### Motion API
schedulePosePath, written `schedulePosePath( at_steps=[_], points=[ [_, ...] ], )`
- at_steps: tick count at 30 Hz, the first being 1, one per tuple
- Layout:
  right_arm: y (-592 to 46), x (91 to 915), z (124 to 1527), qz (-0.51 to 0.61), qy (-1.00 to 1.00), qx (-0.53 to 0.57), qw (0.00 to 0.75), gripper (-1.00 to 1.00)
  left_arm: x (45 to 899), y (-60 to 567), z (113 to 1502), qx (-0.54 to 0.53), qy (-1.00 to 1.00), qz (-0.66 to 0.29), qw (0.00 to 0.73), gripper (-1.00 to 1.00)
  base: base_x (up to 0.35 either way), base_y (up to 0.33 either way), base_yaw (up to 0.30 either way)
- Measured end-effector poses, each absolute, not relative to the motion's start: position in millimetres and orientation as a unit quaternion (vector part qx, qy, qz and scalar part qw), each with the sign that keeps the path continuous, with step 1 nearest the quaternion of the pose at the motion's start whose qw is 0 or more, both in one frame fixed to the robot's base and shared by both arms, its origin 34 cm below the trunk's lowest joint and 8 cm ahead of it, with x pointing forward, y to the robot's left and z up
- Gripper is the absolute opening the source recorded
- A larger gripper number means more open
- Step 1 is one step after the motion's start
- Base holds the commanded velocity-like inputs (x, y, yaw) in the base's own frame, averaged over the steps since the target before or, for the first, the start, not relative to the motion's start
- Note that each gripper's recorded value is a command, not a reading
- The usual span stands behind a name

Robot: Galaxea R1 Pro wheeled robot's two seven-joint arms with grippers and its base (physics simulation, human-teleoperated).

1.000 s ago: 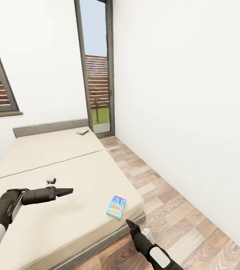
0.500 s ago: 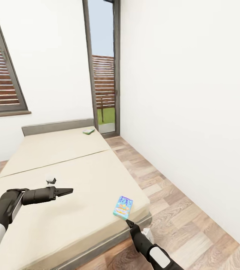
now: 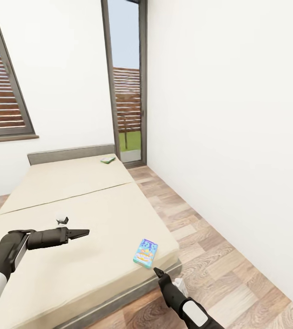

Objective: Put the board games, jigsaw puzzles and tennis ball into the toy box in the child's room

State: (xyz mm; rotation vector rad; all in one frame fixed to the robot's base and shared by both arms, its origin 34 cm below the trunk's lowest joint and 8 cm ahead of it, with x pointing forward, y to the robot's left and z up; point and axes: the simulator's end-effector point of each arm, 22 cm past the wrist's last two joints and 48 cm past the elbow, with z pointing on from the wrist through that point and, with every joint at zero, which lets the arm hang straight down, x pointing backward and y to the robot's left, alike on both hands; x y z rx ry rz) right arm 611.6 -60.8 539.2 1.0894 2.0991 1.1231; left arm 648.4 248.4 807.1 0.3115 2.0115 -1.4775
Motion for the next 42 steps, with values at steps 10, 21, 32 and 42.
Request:
schedulePosePath(
  at_steps=[10,21,32,42],
  points=[
    [-60.5,611.7,539.5,0.415,0.774,0.401,0.259,1.00,648.3,248.2,806.9,0.119,0.761,-0.559,0.308,1.00,0.000,-0.016,0.001],
    [-60.6,612.4,540.2,0.416,0.774,0.401,0.260,1.00,648.2,248.1,806.9,0.119,0.761,-0.558,0.308,1.00,0.000,-0.001,0.000],
    [-60.8,613.6,541.5,0.417,0.773,0.401,0.261,1.00,648.2,247.4,806.9,0.120,0.761,-0.559,0.308,1.00,0.000,0.000,0.000],
    [-61.2,614.2,541.8,0.416,0.773,0.401,0.262,1.00,648.2,247.3,806.9,0.120,0.760,-0.559,0.308,1.00,0.022,0.000,0.000]
  ],
)
